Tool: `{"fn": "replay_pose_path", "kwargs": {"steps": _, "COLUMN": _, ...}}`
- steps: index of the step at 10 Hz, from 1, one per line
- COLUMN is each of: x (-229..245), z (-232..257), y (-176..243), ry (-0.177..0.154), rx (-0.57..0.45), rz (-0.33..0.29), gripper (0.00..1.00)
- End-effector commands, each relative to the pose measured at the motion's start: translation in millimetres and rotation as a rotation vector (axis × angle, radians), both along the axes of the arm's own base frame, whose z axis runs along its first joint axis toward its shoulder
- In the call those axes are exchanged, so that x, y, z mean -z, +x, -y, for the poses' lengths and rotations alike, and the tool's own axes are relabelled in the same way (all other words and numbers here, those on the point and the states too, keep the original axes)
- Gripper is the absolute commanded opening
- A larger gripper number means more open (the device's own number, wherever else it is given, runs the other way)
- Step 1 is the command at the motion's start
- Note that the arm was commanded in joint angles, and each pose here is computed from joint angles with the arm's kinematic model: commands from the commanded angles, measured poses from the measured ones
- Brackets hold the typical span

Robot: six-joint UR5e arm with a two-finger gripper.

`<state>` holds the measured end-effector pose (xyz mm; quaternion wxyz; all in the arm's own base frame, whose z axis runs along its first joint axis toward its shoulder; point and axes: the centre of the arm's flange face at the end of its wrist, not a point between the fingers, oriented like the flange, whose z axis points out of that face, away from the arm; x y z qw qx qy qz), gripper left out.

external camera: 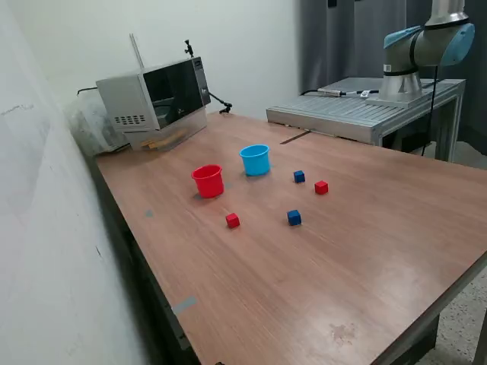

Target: Place red objects in the red bin, and blue objects in the blue bin.

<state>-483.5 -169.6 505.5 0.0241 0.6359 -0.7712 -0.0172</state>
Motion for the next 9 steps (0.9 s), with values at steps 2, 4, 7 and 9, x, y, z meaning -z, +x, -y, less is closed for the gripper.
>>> {"fn": "replay_pose_path", "kwargs": {"steps": 2, "x": 171, "z": 0, "y": -71, "ry": -0.005, "rx": 0.067, "rz": 0.032, "gripper": 1.0}}
{"fn": "replay_pose_path", "kwargs": {"steps": 4, "x": 276, "z": -26, "y": -95, "ry": 0.005, "rx": 0.15, "rz": 0.103, "gripper": 1.0}}
{"fn": "replay_pose_path", "kwargs": {"steps": 7, "x": 334, "z": -69, "y": -111, "ry": 0.016, "rx": 0.224, "rz": 0.132, "gripper": 1.0}}
{"fn": "replay_pose_path", "kwargs": {"steps": 9, "x": 346, "z": -102, "y": -121, "ry": 0.024, "rx": 0.274, "rz": 0.134, "gripper": 1.0}}
